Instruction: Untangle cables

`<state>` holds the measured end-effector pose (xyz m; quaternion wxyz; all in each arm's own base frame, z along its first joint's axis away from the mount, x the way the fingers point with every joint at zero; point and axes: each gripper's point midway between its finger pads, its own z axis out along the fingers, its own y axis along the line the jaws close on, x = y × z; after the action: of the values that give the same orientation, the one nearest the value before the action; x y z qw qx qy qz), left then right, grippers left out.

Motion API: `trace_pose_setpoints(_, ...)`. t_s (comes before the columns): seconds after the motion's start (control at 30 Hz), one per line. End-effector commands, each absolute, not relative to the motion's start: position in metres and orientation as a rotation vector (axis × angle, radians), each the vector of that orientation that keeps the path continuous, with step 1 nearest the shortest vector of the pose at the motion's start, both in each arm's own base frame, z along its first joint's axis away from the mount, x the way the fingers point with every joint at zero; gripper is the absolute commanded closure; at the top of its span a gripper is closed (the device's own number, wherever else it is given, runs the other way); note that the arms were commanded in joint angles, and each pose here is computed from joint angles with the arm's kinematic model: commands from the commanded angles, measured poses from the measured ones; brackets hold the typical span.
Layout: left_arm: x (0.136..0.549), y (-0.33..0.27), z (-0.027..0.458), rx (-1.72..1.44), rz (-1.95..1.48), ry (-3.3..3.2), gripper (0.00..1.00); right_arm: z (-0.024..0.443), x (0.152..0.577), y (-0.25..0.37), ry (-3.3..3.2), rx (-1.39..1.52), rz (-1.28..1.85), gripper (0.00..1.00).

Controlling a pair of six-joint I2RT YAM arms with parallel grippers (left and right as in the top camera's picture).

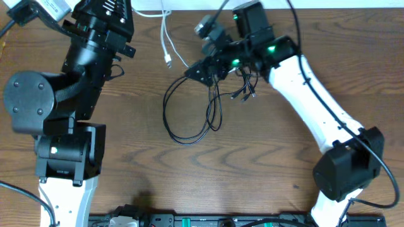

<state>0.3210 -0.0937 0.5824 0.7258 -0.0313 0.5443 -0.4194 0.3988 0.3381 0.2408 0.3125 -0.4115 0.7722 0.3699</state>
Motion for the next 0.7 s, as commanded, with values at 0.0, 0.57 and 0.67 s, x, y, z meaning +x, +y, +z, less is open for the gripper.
trace_pose_setpoints(0.0,0.29,-0.092,0.61,-0.028,-0.942,1.127,0.92,0.206,0.402,0.363,2.023,-1.163,0.98,0.01)
trace_pose_setpoints(0.57,0.307,-0.098,0.55,-0.045,-0.874,1.396,0.92,0.397,0.491,0.322,1.577,-0.432,1.329,0.99)
trace_pose_setpoints(0.67,0.318,-0.099,0.539,-0.058,-0.874,1.432,0.92,0.394,0.495,0.304,1.621,-0.423,1.271,0.99)
